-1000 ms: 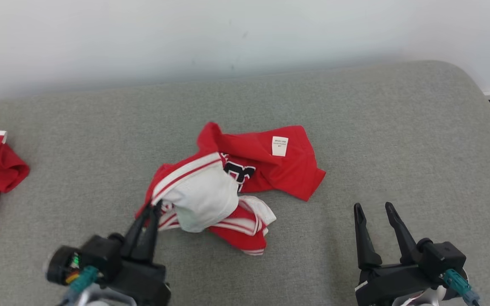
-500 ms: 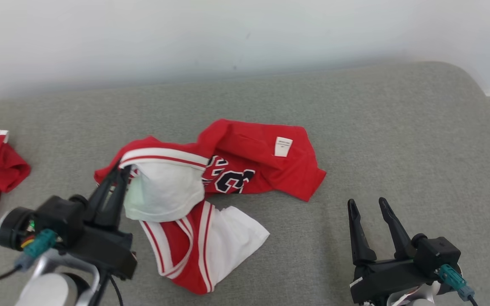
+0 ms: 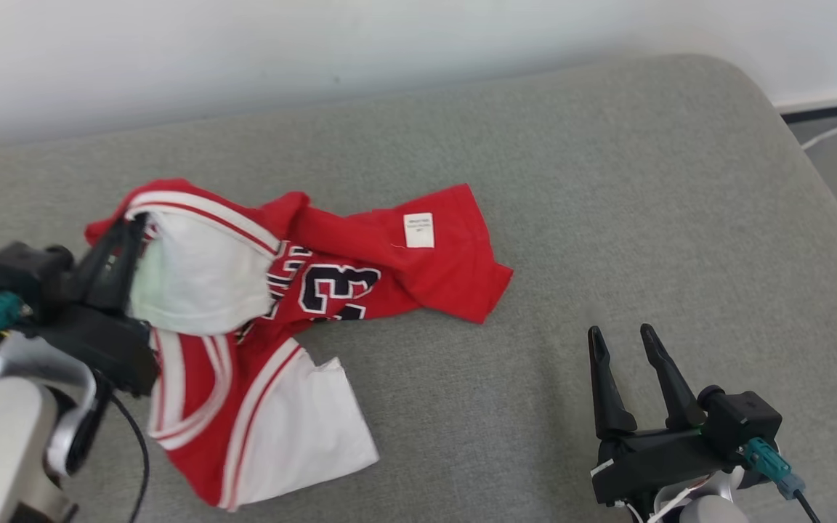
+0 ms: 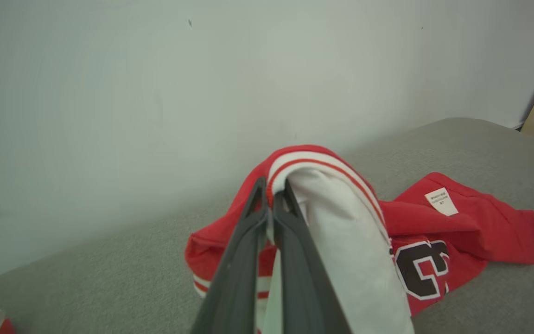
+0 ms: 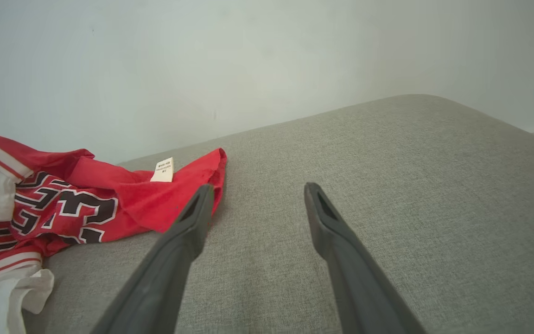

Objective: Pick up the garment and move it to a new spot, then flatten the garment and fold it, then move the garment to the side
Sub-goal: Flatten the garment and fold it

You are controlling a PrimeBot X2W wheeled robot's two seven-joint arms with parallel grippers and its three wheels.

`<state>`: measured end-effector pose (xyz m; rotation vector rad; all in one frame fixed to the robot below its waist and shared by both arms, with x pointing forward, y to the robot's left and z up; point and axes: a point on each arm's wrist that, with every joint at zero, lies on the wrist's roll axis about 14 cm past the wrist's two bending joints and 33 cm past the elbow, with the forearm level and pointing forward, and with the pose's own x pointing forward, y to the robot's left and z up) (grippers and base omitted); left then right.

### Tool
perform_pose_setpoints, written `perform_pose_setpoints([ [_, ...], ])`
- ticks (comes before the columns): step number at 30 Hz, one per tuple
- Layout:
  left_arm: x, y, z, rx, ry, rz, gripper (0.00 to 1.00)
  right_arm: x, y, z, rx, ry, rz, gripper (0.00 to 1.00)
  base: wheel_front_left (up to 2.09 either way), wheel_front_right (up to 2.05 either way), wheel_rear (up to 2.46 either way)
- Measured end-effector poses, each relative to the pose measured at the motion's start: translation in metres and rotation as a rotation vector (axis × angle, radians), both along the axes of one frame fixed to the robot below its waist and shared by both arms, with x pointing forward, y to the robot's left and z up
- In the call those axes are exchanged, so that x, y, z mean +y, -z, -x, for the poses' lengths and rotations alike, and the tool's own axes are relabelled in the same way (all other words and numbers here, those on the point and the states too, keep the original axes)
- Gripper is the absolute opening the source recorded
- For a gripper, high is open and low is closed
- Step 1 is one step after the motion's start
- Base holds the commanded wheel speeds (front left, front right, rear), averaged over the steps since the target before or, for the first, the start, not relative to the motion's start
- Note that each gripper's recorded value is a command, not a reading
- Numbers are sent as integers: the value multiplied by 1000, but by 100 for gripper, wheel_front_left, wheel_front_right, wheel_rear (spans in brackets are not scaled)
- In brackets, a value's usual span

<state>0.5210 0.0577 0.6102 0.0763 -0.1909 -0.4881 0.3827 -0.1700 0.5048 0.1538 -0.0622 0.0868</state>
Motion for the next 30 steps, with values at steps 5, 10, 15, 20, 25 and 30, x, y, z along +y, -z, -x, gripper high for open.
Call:
perform_pose_setpoints([
  [5, -2, 23, -28, 57, 6, -12, 0, -9, 12, -1, 36, 26, 1, 100, 0, 0, 0],
  [10, 2, 51, -47, 118, -8, -23, 0, -15, 20, -2, 61, 42, 5, 100, 0, 0, 0],
  [15, 9, 64, -50, 133, -34, -16, 80, -15, 19, -4, 57, 41, 5, 100, 0, 0, 0],
  [20, 23, 64, -40, 124, -75, 21, 100, -12, 15, -2, 43, 34, 0, 100, 0, 0, 0],
  [25, 41, 62, -20, 116, -142, 86, 100, -3, 11, -1, 28, 10, -3, 100, 0, 0, 0],
  [30, 54, 62, 7, 111, -197, 131, 100, 11, 7, -4, 13, -30, -4, 100, 0, 0, 0],
])
